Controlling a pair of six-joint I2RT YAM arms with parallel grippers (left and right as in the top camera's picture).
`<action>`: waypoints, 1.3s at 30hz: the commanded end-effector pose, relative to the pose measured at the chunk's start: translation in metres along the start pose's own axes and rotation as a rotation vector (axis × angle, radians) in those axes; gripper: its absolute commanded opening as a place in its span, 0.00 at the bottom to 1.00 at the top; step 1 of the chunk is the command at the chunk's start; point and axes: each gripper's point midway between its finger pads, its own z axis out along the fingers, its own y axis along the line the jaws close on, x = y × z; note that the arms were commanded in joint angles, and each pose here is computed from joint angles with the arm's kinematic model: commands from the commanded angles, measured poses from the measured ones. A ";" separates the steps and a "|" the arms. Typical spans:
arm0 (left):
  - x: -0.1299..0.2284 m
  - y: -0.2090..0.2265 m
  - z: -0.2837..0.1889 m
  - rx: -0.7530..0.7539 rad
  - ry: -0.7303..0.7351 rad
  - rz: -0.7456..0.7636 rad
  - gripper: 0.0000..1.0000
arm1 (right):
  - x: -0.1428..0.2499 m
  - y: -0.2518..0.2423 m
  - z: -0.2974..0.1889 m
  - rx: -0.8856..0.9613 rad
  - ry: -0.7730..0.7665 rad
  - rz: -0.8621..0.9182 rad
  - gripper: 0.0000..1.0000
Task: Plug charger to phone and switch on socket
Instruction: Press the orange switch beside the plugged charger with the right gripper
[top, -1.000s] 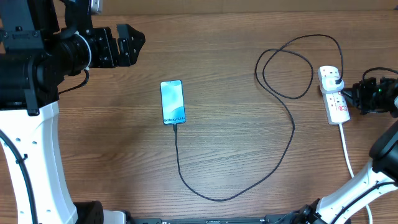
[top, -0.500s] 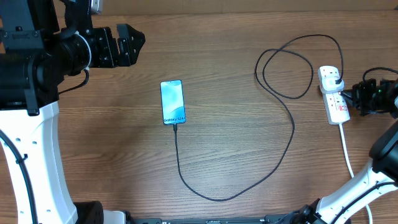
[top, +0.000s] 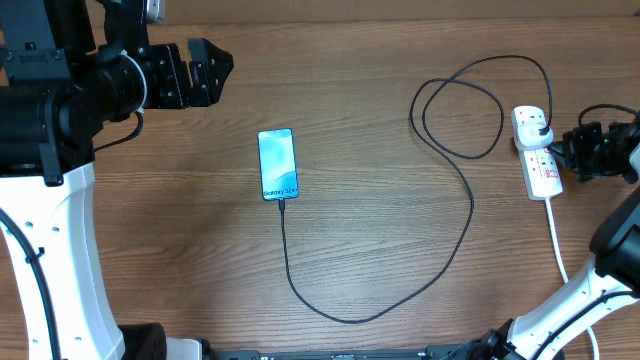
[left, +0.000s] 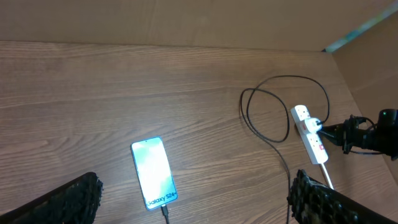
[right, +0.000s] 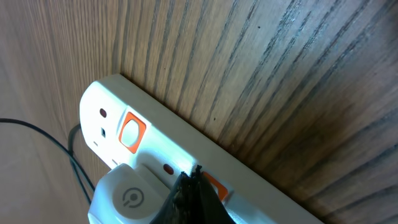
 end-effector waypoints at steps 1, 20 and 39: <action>-0.003 -0.007 -0.007 0.009 -0.022 0.017 1.00 | 0.035 0.009 0.021 0.033 0.092 -0.008 0.04; -0.003 -0.007 -0.007 0.009 -0.022 0.017 1.00 | 0.053 0.008 0.029 0.105 0.118 0.002 0.04; -0.003 -0.007 -0.007 0.009 -0.022 0.017 0.99 | 0.010 0.006 -0.072 0.090 -0.102 -0.041 0.04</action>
